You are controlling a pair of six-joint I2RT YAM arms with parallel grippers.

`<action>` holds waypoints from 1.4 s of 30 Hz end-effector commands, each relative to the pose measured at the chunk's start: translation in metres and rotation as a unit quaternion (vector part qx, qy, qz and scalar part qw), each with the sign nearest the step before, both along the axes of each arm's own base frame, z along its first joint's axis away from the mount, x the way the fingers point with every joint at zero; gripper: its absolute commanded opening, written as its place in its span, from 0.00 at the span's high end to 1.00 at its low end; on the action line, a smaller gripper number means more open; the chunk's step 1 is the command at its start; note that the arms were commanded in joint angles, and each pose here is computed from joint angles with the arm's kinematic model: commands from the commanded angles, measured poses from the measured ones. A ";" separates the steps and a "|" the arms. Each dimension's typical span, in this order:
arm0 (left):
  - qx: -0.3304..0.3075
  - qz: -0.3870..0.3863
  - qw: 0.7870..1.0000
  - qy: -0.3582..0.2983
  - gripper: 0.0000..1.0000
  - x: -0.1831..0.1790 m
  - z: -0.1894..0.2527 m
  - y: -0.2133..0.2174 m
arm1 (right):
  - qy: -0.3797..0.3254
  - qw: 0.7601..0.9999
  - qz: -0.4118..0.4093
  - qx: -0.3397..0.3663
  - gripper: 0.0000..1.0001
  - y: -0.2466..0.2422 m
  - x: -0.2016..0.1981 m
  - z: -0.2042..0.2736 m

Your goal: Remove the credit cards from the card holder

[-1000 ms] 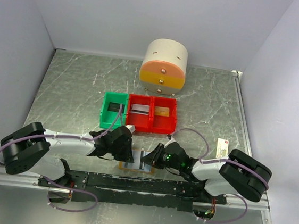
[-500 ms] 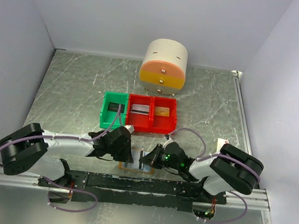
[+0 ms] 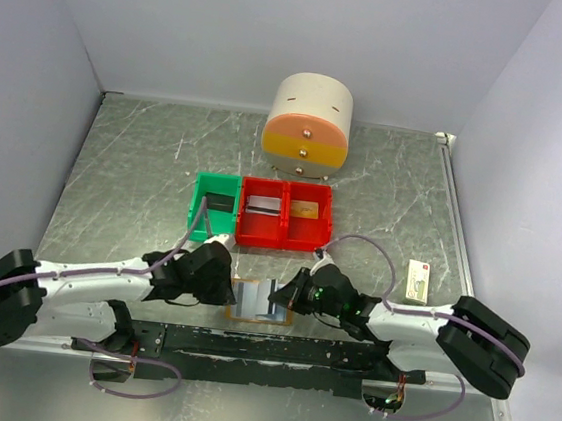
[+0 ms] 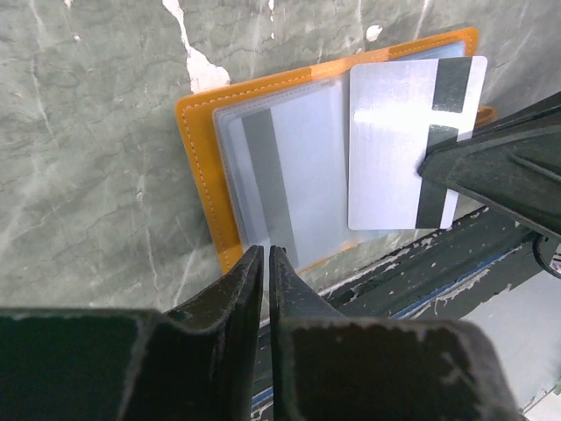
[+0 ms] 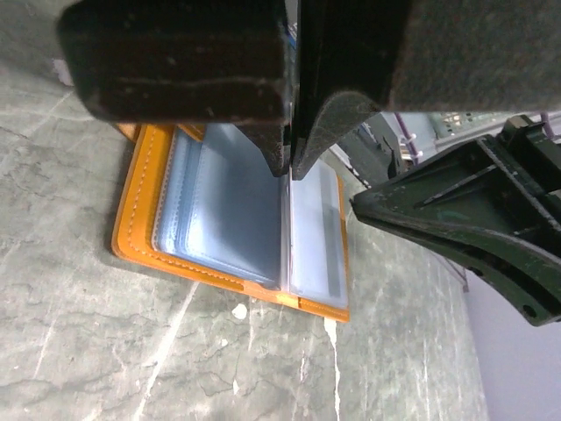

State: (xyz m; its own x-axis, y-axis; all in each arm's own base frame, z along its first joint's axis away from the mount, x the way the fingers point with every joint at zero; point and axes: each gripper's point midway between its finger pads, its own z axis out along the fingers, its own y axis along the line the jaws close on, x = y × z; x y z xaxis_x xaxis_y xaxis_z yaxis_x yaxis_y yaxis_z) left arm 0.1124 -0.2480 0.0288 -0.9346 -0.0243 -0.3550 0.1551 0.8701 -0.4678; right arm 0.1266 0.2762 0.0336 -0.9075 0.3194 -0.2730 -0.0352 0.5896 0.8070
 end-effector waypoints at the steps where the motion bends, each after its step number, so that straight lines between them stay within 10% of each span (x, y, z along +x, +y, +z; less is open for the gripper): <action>1: 0.003 0.019 1.000 -0.023 0.80 0.005 0.007 0.009 | -0.029 0.998 0.006 -0.051 1.00 -0.010 0.005 -0.006; 20: 0.063 0.054 0.992 -0.091 0.14 0.053 0.079 0.042 | -0.266 0.963 0.028 -0.023 1.00 -0.008 0.024 0.092; 30: 0.136 0.215 0.955 -0.155 0.00 0.114 0.130 0.158 | -0.423 0.895 0.093 -0.110 1.00 0.011 0.013 0.137; 42: 0.097 0.240 0.919 -0.297 0.01 0.118 0.176 0.178 | -0.570 0.754 0.060 -0.319 1.00 0.006 0.069 0.177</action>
